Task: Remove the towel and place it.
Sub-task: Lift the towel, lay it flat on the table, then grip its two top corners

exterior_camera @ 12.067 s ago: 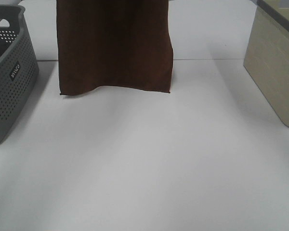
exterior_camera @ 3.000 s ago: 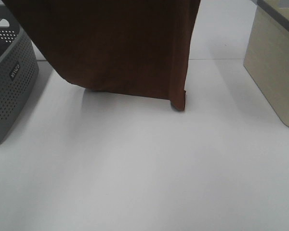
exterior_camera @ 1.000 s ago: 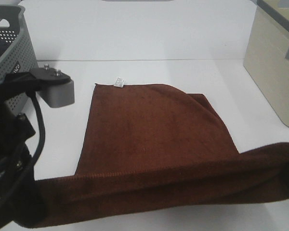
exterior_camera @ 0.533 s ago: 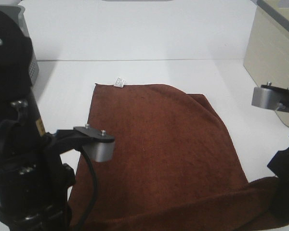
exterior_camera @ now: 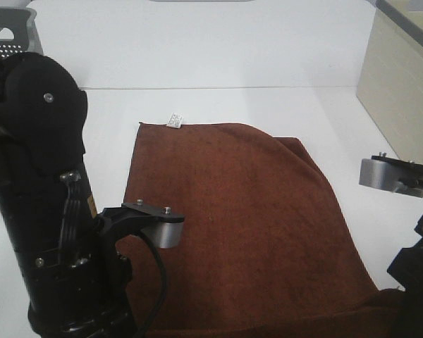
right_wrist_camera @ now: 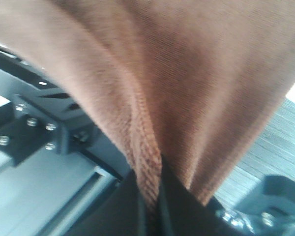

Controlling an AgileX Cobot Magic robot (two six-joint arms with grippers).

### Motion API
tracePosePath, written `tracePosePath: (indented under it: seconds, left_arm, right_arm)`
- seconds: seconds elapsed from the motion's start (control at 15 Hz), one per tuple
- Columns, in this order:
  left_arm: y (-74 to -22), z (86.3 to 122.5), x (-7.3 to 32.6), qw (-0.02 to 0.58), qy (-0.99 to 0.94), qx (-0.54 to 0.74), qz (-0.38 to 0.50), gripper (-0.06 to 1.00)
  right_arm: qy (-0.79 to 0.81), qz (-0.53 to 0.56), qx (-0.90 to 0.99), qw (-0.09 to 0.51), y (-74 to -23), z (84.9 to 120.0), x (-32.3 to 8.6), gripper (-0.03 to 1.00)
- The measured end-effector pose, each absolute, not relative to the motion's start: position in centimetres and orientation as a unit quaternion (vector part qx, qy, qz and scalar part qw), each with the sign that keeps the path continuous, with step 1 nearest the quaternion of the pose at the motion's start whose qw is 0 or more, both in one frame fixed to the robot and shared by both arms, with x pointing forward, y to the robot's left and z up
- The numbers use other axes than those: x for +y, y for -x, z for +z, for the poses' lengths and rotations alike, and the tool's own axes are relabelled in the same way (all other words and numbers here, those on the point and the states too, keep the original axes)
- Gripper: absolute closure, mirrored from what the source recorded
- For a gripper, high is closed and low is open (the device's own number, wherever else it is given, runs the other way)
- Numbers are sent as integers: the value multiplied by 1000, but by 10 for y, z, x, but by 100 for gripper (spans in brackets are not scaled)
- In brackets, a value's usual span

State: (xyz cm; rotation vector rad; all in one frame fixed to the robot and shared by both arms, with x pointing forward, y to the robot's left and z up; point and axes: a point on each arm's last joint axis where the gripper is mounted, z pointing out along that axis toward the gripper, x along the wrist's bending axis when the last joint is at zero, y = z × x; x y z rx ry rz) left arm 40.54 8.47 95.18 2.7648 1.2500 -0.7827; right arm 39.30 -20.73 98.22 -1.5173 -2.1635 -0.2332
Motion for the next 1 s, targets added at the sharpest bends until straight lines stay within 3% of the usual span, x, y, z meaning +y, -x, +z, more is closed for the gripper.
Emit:
tracePosePath:
  seconds: [0.33, 0.67, 0.8, 1.0]
  left_arm:
    - [-407, 939, 79, -9, -869, 413, -272, 94]
    - [-408, 940, 72, 14, -856, 430, -287, 88]
    - [-408, 941, 69, 24, -847, 440, -298, 69]
    - [-407, 943, 65, 36, -831, 458, -315, 24]
  right_arm:
    - [548, -76, -784, 279, -389, 966, -205, 92]
    - [548, -92, -782, 283, -390, 964, -202, 76]
    - [550, -95, -781, 282, -391, 964, -202, 58]
    - [566, -106, -770, 275, -393, 964, -200, 31]
